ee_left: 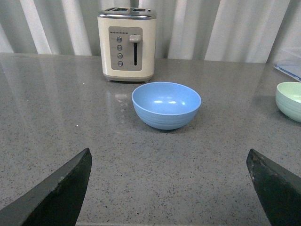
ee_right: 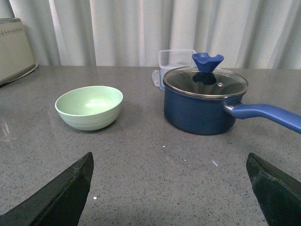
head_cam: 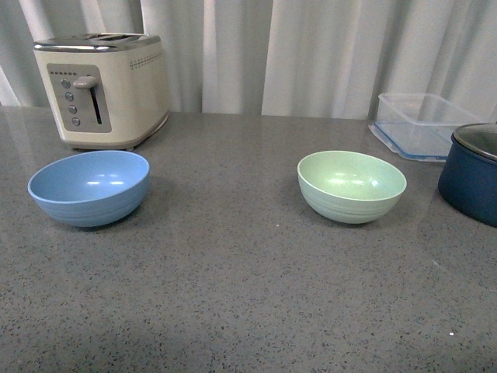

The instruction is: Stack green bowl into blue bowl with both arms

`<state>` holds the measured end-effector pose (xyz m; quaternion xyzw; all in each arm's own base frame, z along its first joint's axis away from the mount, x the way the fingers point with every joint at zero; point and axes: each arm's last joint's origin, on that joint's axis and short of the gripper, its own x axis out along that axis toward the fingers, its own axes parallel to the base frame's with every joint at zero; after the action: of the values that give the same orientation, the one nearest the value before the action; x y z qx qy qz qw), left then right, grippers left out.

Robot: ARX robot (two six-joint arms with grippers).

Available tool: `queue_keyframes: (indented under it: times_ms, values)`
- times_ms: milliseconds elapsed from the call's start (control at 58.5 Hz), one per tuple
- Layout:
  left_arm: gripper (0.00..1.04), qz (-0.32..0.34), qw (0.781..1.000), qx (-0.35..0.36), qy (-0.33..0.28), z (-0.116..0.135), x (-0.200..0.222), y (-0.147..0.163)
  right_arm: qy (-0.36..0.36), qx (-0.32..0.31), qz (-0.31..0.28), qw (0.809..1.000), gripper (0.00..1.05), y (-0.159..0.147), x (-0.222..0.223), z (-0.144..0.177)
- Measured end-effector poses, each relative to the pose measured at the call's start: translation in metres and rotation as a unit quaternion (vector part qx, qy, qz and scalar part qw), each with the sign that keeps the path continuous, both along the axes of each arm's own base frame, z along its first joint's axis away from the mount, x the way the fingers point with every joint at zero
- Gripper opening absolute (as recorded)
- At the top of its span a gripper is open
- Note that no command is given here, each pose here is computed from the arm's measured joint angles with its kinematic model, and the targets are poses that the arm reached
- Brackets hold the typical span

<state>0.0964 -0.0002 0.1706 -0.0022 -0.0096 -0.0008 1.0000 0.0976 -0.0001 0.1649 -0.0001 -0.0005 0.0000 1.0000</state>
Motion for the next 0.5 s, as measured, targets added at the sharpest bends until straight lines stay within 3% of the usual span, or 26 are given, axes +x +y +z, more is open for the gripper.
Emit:
queue_keyframes:
  times_ms: [496]
  values:
    - [0.98,0.000,1.000,0.000,0.000,0.0002,0.0000,0.0000,0.000,0.000,0.000,1.000,0.95,0.0000,0.0000,0.0000]
